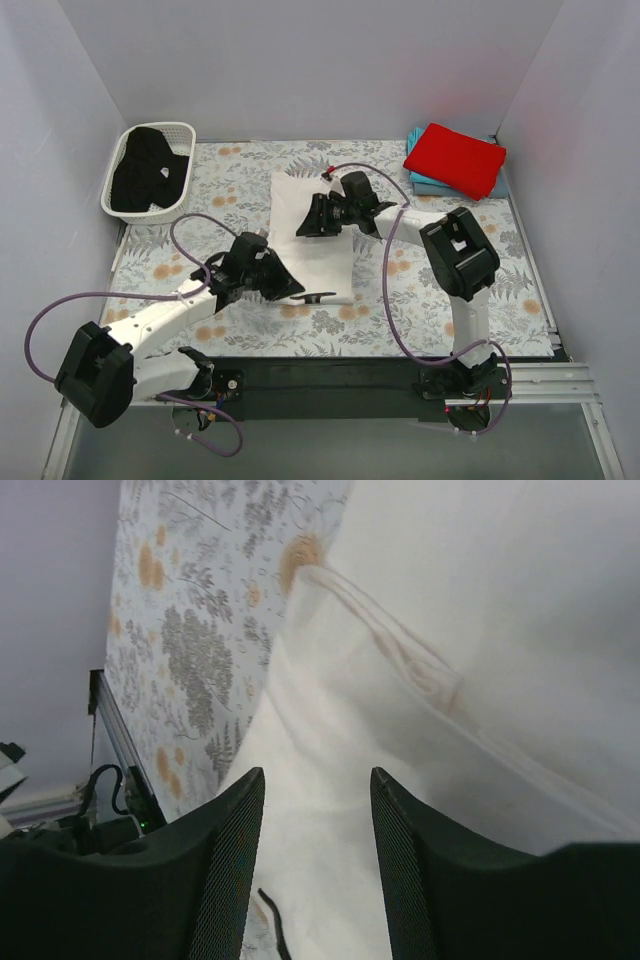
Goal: Fold and stack the t-shirts
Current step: Fold the tshirt
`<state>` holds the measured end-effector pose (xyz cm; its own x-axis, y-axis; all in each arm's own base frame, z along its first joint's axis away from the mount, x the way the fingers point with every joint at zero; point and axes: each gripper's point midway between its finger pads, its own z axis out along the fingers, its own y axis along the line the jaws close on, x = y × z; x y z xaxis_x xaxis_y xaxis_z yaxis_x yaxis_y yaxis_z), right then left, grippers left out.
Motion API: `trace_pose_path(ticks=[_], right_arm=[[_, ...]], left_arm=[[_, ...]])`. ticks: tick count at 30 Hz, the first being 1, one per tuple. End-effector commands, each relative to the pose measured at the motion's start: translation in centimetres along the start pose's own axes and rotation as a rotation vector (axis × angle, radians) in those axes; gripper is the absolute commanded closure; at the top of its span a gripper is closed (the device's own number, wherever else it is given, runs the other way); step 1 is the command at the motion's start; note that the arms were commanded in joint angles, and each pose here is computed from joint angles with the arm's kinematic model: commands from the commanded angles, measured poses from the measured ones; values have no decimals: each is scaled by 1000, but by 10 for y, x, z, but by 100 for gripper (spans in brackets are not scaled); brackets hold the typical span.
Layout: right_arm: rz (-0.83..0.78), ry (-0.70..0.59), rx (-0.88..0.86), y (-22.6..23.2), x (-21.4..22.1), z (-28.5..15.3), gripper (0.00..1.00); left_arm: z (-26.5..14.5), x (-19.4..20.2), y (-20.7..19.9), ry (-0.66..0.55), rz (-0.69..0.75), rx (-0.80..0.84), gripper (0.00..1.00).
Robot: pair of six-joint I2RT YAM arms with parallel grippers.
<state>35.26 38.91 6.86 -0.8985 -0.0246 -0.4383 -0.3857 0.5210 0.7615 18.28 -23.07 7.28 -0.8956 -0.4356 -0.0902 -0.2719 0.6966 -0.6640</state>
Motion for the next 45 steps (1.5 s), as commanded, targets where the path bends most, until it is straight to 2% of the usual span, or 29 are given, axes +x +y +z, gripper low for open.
trace_pose_path(ticks=[1,3,4,11,16,20,24,25,31,39,41,42,45], right_arm=[[-124,-124,-80,56,-41,-36,46],[-130,-157,-87,68,-48,-50,46],[-128,-173,-94,74,-51,-58,46],[-110,-191,-46,67,-35,-74,47],[-69,-135,-21,47,-3,-72,47],[-24,-75,-8,30,36,-70,48],[25,-20,41,10,78,-74,48],[42,6,61,2,96,-78,48],[75,73,123,-24,145,-91,48],[84,134,176,-45,187,-108,48],[82,138,182,-46,189,-110,48],[79,144,189,-47,191,-111,48],[76,149,206,-49,193,-116,48]], left_arm=[[-27,-37,-60,-134,88,112,97],[-28,-60,-68,-186,80,84,97],[-17,-75,-55,-184,39,28,100],[13,-139,-58,-245,24,42,100],[30,-182,-52,-303,0,93,100],[46,-205,-38,-329,-22,65,100],[71,-211,-9,-290,-85,-2,100],[73,-211,-5,-287,-95,-13,100],[79,-212,16,-277,-136,-99,100],[61,-216,1,-277,-103,-70,99],[54,-216,-11,-273,-75,-36,96],[47,-217,-17,-281,-59,-24,90],[26,-215,-34,-296,-18,11,81]])
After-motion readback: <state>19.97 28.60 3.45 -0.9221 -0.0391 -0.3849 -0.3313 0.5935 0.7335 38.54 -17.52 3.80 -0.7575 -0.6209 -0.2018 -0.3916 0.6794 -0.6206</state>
